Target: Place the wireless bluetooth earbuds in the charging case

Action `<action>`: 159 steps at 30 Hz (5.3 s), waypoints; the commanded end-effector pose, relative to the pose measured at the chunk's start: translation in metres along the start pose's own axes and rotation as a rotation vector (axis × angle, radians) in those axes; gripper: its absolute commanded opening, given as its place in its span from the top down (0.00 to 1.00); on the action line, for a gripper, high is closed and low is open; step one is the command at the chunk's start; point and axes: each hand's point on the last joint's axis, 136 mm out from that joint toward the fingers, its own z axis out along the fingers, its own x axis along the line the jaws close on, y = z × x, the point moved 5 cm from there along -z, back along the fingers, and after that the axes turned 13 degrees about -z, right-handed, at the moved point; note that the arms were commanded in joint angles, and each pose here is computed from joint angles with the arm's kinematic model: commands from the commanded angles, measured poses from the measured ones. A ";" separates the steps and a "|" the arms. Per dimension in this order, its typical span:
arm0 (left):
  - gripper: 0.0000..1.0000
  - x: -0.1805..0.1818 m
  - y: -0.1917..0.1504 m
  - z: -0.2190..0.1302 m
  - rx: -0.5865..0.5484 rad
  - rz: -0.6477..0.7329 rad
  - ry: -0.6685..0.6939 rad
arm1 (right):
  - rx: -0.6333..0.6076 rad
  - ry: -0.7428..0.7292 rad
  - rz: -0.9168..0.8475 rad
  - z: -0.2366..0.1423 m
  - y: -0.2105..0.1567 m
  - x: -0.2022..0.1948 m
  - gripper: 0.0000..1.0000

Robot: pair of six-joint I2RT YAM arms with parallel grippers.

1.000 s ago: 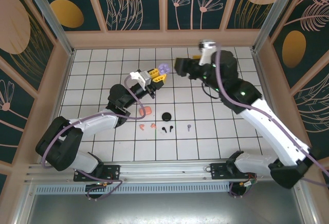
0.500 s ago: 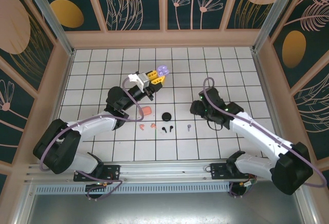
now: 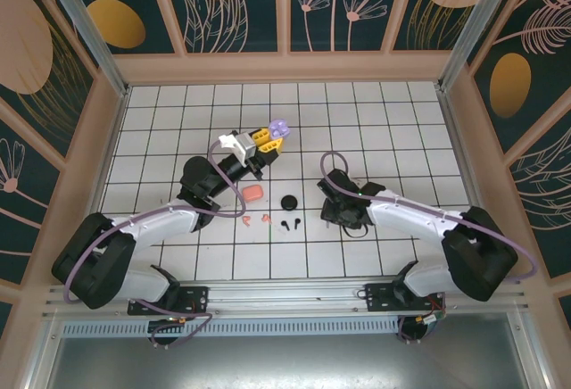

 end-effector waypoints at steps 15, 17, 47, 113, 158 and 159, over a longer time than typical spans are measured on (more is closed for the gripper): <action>1.00 -0.008 0.022 -0.004 -0.087 0.016 -0.017 | 0.002 -0.046 -0.043 0.018 0.009 0.023 0.56; 1.00 -0.008 0.022 -0.004 -0.087 0.017 -0.016 | 0.007 -0.049 -0.048 0.019 0.007 0.023 0.56; 1.00 -0.008 0.022 -0.002 -0.079 0.015 -0.020 | 0.024 -0.083 -0.090 0.035 0.002 0.025 0.73; 1.00 -0.011 0.035 0.024 -0.021 0.071 -0.083 | -0.862 0.523 -0.330 -0.279 0.163 0.137 0.81; 1.00 -0.014 0.047 0.024 -0.051 0.081 -0.087 | -0.808 0.388 -0.372 -0.241 0.140 0.137 0.67; 1.00 -0.014 0.046 0.024 -0.049 0.077 -0.087 | -0.815 0.391 -0.349 -0.245 0.143 0.135 0.61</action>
